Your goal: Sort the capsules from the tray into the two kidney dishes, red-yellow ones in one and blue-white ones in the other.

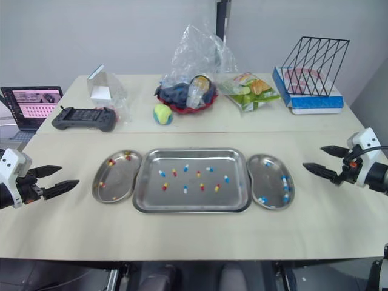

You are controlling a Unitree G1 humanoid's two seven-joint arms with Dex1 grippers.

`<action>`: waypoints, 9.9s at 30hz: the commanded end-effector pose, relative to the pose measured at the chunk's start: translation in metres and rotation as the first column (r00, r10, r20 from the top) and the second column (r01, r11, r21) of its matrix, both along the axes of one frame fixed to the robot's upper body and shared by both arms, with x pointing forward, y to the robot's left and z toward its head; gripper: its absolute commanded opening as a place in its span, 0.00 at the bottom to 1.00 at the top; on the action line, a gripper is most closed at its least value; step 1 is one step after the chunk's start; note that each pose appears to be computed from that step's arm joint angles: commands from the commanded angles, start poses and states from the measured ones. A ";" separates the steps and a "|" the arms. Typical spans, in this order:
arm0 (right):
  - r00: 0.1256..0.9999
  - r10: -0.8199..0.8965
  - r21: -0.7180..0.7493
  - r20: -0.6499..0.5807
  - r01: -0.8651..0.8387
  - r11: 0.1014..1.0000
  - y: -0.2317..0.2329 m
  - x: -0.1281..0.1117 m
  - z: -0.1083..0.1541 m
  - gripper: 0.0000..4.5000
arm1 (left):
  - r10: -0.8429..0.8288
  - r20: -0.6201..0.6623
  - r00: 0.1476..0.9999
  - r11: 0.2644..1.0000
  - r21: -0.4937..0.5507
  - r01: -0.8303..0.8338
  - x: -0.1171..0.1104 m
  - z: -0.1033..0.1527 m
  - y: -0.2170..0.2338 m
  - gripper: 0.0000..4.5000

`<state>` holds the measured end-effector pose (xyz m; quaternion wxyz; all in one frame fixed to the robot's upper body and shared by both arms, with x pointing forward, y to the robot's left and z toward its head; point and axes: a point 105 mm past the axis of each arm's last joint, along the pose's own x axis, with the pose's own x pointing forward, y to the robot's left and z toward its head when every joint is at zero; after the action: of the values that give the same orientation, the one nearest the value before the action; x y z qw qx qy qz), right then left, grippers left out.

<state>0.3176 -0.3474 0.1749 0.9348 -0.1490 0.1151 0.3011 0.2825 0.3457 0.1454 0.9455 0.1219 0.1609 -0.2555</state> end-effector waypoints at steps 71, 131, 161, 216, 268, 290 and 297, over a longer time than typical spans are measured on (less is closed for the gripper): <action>0.913 0.408 0.033 -0.023 -0.407 0.913 0.100 -0.037 0.052 1.00 | -0.509 0.029 0.860 0.849 -0.147 0.507 0.001 0.005 -0.232 0.99; 0.967 0.242 0.008 0.082 -0.244 0.970 0.085 -0.039 0.054 1.00 | -0.253 -0.099 0.962 0.951 0.159 0.266 0.033 -0.045 -0.243 0.12; 0.942 0.325 0.023 0.083 -0.328 0.944 0.103 -0.015 0.056 1.00 | 0.080 0.011 0.997 0.990 0.119 -0.080 0.046 0.022 -0.119 0.01; 0.992 0.041 0.114 0.116 -0.055 0.992 0.019 0.005 0.023 1.00 | 0.133 0.377 0.917 0.978 -0.198 -0.060 -0.006 0.070 0.029 0.99; 0.885 0.466 0.064 0.005 -0.466 0.883 0.430 0.014 -0.032 0.88 | -0.084 0.265 0.961 0.987 -0.112 0.118 -0.077 0.041 -0.018 1.00; 0.917 0.396 0.018 -0.047 -0.396 0.918 0.425 0.027 -0.059 0.59 | -0.090 0.286 0.954 0.990 -0.080 0.117 -0.070 0.042 -0.019 1.00; 0.924 0.380 0.022 -0.047 -0.379 0.925 0.424 0.032 -0.060 0.59 | -0.087 0.286 0.954 0.991 -0.077 0.114 -0.069 0.042 -0.018 1.00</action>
<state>0.3493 0.0715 0.1036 0.8560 -0.1546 0.1276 0.4766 0.2127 0.3269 0.1802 0.9507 0.1027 0.0159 -0.2921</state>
